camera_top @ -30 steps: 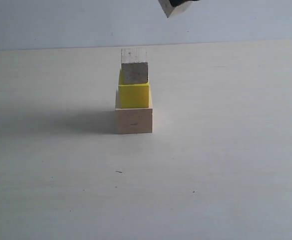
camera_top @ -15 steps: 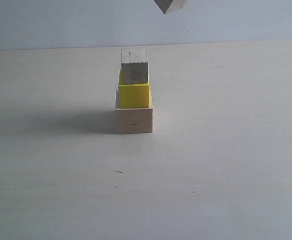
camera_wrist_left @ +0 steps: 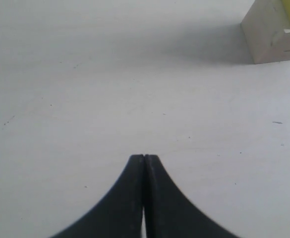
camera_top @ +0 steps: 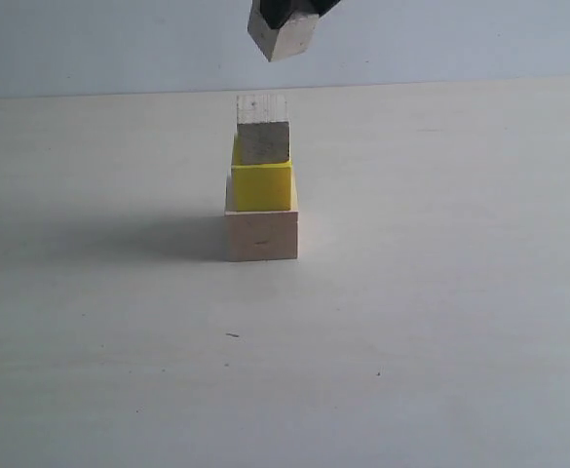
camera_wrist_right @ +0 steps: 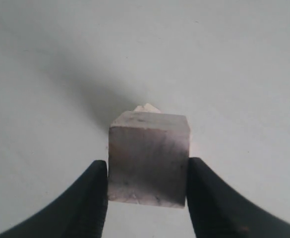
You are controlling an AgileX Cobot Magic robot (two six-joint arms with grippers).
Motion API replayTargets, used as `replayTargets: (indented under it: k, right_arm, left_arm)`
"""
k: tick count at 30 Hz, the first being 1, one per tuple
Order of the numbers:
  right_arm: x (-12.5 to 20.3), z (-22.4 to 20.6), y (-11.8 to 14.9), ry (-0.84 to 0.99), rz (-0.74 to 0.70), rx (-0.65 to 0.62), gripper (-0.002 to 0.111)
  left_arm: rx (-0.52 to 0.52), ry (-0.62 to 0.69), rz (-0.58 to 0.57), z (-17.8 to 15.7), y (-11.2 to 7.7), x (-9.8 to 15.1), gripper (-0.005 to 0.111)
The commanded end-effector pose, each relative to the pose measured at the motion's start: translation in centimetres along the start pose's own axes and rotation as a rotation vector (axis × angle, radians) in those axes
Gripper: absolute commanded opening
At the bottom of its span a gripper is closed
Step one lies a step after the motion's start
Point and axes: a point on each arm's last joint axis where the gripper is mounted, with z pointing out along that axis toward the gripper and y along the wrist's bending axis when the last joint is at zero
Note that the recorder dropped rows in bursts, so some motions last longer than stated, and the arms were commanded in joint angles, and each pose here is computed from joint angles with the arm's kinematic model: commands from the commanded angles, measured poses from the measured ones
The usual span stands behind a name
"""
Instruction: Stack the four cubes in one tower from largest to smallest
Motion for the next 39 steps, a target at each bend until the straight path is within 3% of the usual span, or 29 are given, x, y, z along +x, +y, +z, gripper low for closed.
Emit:
replayTargets:
  k: [1, 27, 39]
  right_arm:
    - [-0.6, 0.4, -0.1, -0.008, 0.033, 0.035, 0.0]
    - [0.7, 2.5, 0.8, 0.075, 0.231, -0.065, 0.0]
    - [0.9, 3.5, 1.8, 0.098, 0.307, 0.039, 0.0]
  left_arm:
    - [0.006, -0.007, 0.005, 0.0, 0.0, 0.0, 0.0]
    - [0.011, -0.023, 0.006, 0.3, -0.1, 0.1, 0.0]
    - [0.015, -0.031, 0.005, 0.5, -0.1, 0.2, 0.0]
